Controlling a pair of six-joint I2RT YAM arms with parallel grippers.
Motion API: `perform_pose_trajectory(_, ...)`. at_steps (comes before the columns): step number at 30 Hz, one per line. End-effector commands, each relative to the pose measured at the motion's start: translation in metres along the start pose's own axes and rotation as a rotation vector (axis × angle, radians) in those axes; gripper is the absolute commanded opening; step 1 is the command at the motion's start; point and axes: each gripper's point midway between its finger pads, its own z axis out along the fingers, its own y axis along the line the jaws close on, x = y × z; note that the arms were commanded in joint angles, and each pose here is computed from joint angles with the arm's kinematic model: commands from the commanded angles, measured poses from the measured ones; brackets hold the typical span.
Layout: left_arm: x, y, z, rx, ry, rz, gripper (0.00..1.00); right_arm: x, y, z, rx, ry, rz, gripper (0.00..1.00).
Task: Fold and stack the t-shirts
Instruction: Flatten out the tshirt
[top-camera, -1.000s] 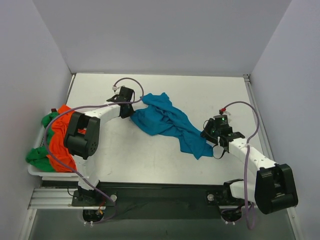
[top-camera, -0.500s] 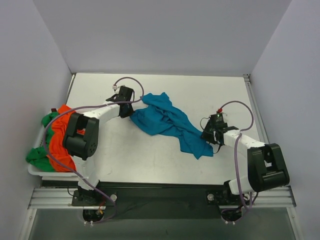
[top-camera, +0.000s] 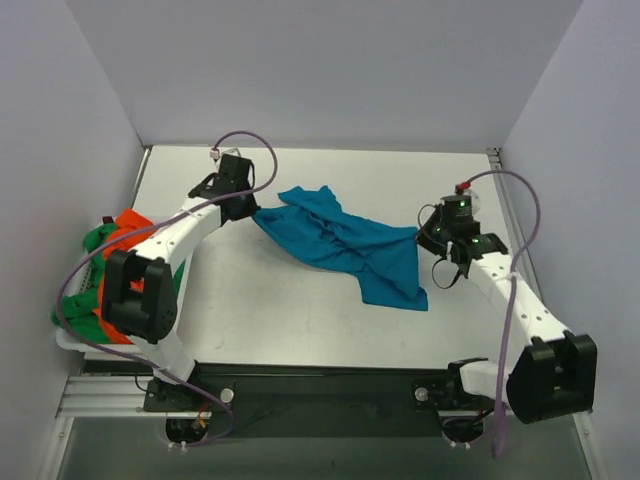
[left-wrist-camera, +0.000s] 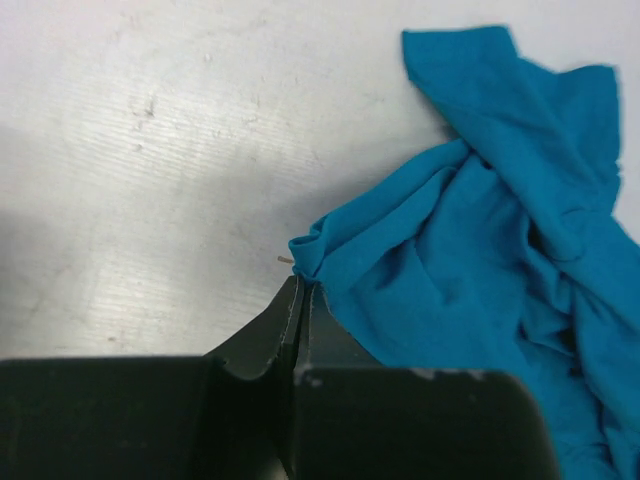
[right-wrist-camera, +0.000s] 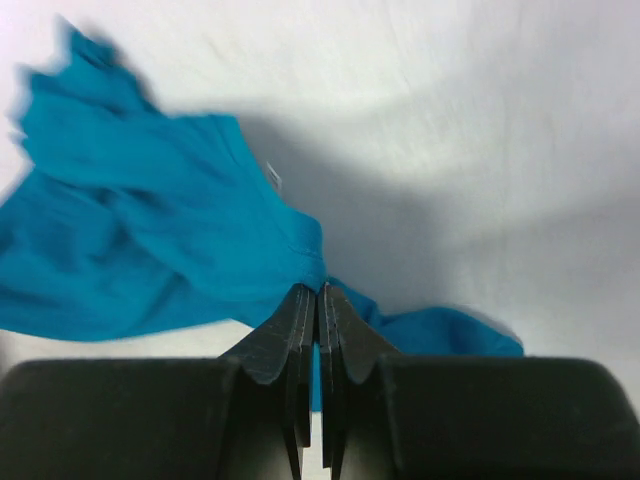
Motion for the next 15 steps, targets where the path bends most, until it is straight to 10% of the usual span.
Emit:
perform_pose_trajectory(1,-0.064,-0.001,-0.066,0.063,-0.149,-0.023,0.0,-0.063,0.017,-0.058,-0.03,-0.155,0.011,0.0)
perform_pose_trajectory(15,-0.137,0.012,-0.258,0.265,-0.453,-0.08,0.0,-0.143,0.027,-0.215,-0.121,-0.47,0.056,0.0)
